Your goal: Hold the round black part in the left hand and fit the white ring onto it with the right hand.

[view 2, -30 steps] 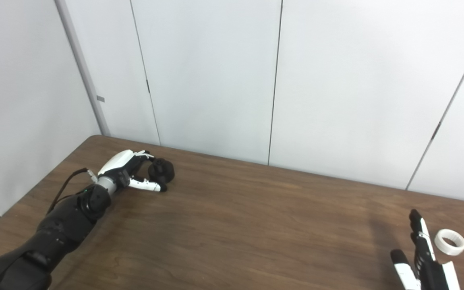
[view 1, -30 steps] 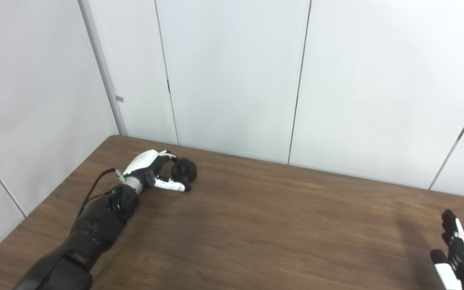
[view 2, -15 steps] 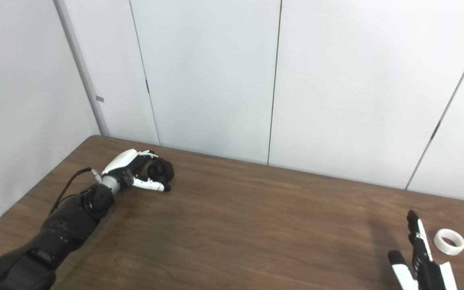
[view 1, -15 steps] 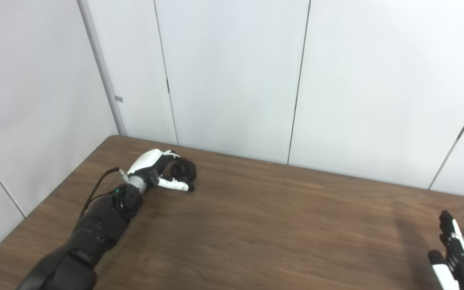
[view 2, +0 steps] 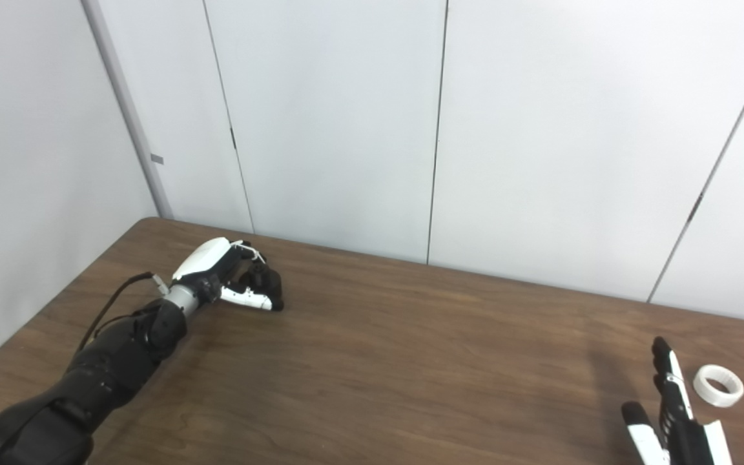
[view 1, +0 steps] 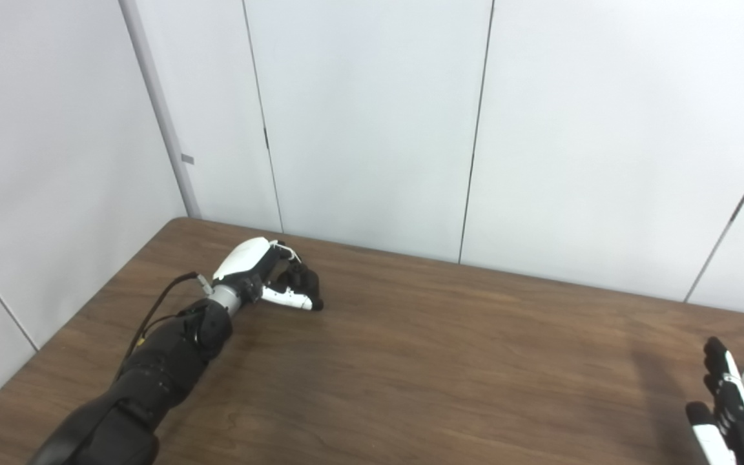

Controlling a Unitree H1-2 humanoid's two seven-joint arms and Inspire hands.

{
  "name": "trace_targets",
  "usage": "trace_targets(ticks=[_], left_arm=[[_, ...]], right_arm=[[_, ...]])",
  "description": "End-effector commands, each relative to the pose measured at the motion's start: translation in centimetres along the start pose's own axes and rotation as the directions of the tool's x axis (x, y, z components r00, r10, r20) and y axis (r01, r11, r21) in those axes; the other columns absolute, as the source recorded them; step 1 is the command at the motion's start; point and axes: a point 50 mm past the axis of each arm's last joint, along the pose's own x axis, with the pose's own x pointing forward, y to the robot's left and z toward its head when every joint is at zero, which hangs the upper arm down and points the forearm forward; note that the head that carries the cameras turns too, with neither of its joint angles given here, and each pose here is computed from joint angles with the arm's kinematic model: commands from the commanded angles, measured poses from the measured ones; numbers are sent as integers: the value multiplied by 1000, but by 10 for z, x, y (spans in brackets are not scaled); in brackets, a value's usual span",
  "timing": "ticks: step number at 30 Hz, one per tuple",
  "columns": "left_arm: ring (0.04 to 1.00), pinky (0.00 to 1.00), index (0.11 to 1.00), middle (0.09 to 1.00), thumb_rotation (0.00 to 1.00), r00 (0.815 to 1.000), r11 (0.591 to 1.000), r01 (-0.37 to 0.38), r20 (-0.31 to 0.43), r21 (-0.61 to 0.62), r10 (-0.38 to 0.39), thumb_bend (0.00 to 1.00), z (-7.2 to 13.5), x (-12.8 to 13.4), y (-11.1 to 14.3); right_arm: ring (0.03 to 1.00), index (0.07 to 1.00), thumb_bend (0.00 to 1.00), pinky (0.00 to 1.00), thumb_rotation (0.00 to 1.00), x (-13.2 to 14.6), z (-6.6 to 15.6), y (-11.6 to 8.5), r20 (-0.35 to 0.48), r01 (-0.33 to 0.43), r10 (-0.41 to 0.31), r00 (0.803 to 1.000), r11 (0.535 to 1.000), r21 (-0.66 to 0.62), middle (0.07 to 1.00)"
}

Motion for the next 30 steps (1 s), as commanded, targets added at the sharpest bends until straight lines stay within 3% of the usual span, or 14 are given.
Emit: trace_targets(ticks=[1, 11, 19, 25, 30], left_arm=[[952, 1000, 482, 763, 52, 999, 999, -16, 48, 38, 14, 524, 9, 10, 23], [946, 1000, 482, 751, 53, 995, 999, -7, 95, 49, 3, 524, 9, 4, 23], [949, 1000, 481, 758, 58, 977, 998, 16, 213, 55, -27, 525, 33, -2, 6], [950, 1000, 481, 751, 58, 924, 998, 49, 378, 34, -58, 525, 78, -11, -15], [950, 1000, 481, 740, 57, 836, 996, 88, 542, 19, -84, 524, 127, -26, -34]], right_arm=[[1000, 1000, 527, 1000, 877, -19, -10, 10, -53, 11, -9, 999, 999, 38, 1000], [1000, 1000, 540, 1000, 871, -17, -5, 10, -35, 21, -18, 999, 997, 69, 1000], [993, 1000, 554, 1000, 858, -16, 4, 9, -16, 21, -20, 1000, 998, 55, 1000], [994, 1000, 572, 1000, 862, -9, 18, 5, 19, 13, -14, 1000, 999, 41, 1000], [990, 1000, 586, 1000, 887, -2, 39, 7, 72, 16, -19, 997, 999, 34, 1000]])
